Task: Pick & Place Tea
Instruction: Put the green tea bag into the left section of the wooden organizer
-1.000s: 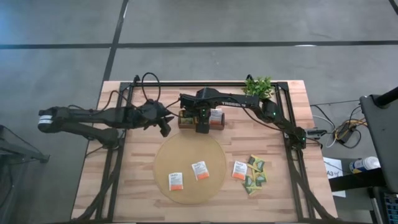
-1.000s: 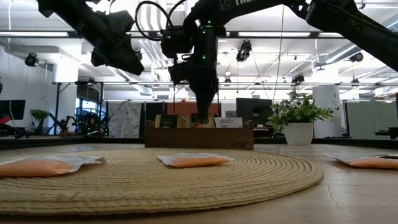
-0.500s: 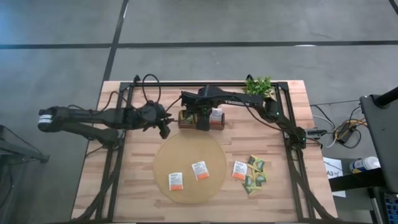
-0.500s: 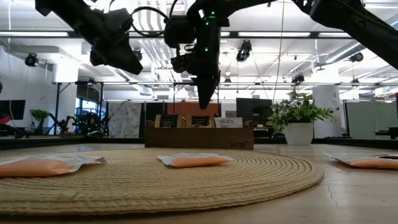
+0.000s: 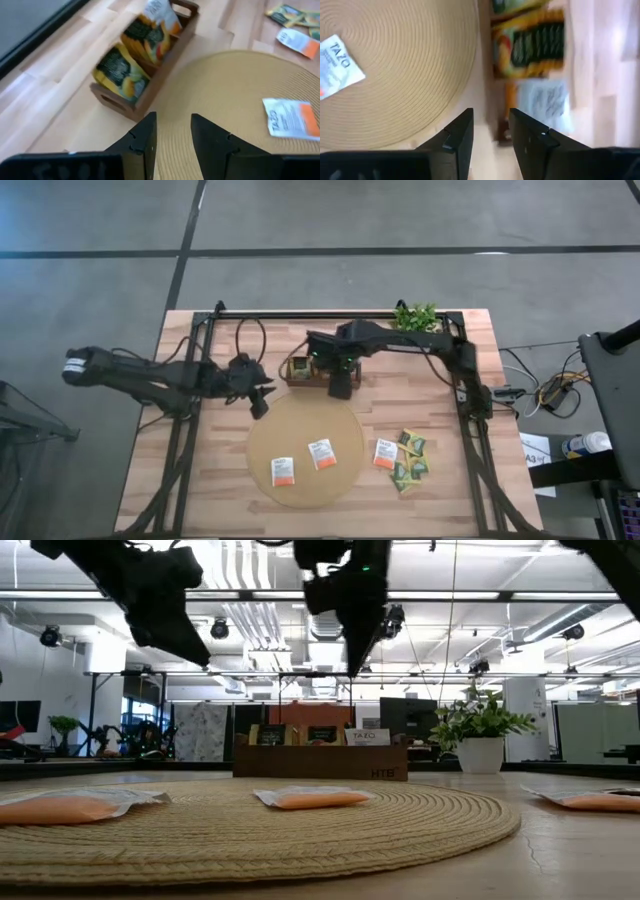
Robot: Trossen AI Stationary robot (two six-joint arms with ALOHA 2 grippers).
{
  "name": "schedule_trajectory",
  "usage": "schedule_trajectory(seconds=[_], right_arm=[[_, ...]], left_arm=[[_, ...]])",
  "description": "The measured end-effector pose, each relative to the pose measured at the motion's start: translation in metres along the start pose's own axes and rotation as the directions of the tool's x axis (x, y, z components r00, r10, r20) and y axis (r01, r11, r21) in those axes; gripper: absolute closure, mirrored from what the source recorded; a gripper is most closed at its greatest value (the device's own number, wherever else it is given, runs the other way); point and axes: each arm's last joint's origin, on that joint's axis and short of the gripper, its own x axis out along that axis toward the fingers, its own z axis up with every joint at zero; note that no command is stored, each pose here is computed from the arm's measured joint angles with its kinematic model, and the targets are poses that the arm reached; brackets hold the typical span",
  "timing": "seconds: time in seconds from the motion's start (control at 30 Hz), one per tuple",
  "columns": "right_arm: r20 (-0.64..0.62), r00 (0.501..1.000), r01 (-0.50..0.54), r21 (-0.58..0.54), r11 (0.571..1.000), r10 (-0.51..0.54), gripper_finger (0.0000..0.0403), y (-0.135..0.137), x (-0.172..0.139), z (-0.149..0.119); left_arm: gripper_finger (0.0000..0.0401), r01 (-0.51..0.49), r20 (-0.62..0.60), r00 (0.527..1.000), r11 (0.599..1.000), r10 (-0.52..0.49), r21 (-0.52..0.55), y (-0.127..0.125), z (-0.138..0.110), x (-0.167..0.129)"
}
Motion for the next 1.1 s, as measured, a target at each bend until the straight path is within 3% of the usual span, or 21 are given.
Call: schedule_trajectory(seconds=[0.13,0.27,0.4,0.57,0.63,0.87,1.1], right_arm=[[-0.002,1.0,-0.009,0.076,0.997,0.009,0.0278,0.018,0.003,-0.035],[-0.014,0.999,-0.027,0.228,0.973,0.031,0.0278,0.039,0.001,-0.08],[-0.05,0.996,-0.044,0.419,0.907,0.071,0.0282,0.056,-0.003,-0.125],[-0.132,0.969,-0.09,0.596,0.798,0.208,0.0278,0.069,0.0,-0.175],[-0.177,0.952,-0.1,0.597,0.796,0.252,0.0276,0.074,0.006,-0.193],[-0.23,0.939,-0.111,0.499,0.859,0.255,0.0274,0.081,0.026,-0.238],[-0.155,0.948,-0.186,0.433,0.882,0.276,0.0267,0.078,0.052,-0.258]], left_arm=[[0.0287,0.018,-0.013,1.0,1.0,-0.018,0.004,-0.004,-0.009,0.003],[0.0287,0.034,-0.012,0.999,0.998,-0.034,-0.046,-0.005,-0.018,0.008],[0.0287,0.115,0.022,0.993,0.989,-0.113,-0.089,-0.009,-0.017,0.011],[0.0287,0.279,0.127,0.957,0.951,-0.262,-0.134,-0.017,-0.013,0.019],[0.0287,0.328,0.16,0.94,0.925,-0.3,-0.191,-0.021,-0.012,0.024],[0.0287,0.383,0.186,0.924,0.837,-0.336,-0.392,-0.037,-0.013,0.05],[0.0287,0.328,0.144,0.94,0.711,-0.308,-0.622,-0.046,-0.023,0.078]])
